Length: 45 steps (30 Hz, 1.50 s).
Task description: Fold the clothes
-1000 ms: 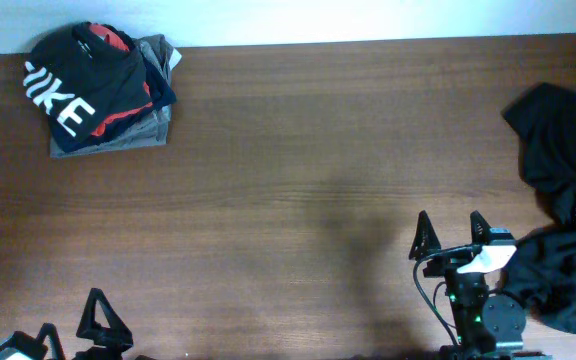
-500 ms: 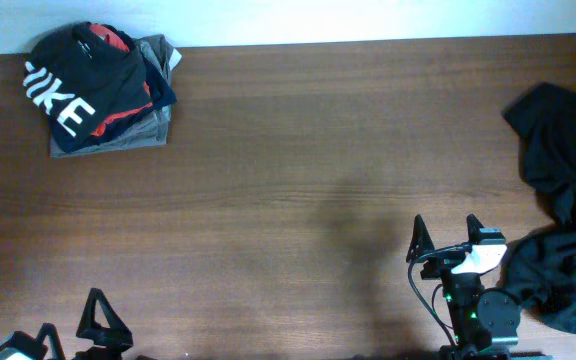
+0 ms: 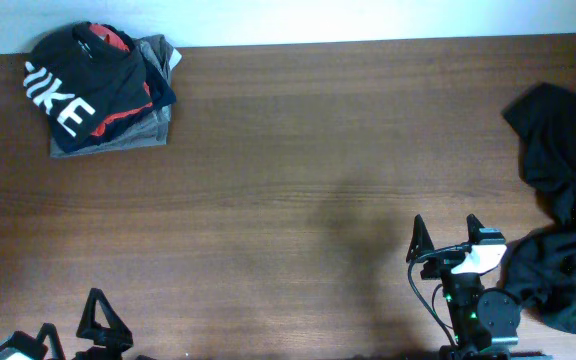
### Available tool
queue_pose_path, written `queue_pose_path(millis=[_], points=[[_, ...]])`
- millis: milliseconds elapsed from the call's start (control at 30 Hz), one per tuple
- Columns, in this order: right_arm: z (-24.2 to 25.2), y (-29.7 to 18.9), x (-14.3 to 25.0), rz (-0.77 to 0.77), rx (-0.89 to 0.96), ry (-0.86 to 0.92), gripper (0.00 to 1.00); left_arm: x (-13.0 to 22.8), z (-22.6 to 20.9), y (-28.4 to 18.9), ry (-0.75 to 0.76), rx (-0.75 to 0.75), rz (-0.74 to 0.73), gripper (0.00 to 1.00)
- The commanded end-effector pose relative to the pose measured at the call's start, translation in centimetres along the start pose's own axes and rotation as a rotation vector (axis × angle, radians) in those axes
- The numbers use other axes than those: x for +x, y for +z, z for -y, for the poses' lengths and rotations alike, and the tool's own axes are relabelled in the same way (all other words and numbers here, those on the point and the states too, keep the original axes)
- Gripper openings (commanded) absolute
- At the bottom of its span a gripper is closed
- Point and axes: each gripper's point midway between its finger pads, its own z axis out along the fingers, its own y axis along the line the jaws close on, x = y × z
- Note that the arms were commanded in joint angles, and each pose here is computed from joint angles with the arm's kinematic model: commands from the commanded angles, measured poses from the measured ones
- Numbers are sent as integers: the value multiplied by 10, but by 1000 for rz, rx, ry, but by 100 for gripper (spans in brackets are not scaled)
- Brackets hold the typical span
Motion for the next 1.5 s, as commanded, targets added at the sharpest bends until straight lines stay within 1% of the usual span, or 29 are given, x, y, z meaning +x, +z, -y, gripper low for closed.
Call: queue_pose_path(millis=[0,667,767,833,967,1000,1067,1200,1267,1467], points=[[2,0,1,1,7,-7,99,-2,-3,-1,-8,-9,14,99],[2,0,1,1,8,-7,99,-2,-3,-2,-8,-13,15,99],[2,0,1,1,8,-7,99,4,-9,-3,-4,-48,-1,99],[2,0,1,1,7,-7,99,11,-7,-2,-8,-41,-27,99],[2,0,1,1,8,-7,99,30,-5,12,8,-66,-64,99],[2,0,1,1,8,-7,99,34,1,18,47,-43,-68,99],[2,0,1,1,8,-7,99,38,29,36,182,85,-54,99],[2,0,1,1,8,-7,99,36,77,54,350,332,40,99],[2,0,1,1,8,-7,99,38,85,63,392,371,80,99],[2,0,1,1,8,-7,99,64,77,95,430,365,93,99]])
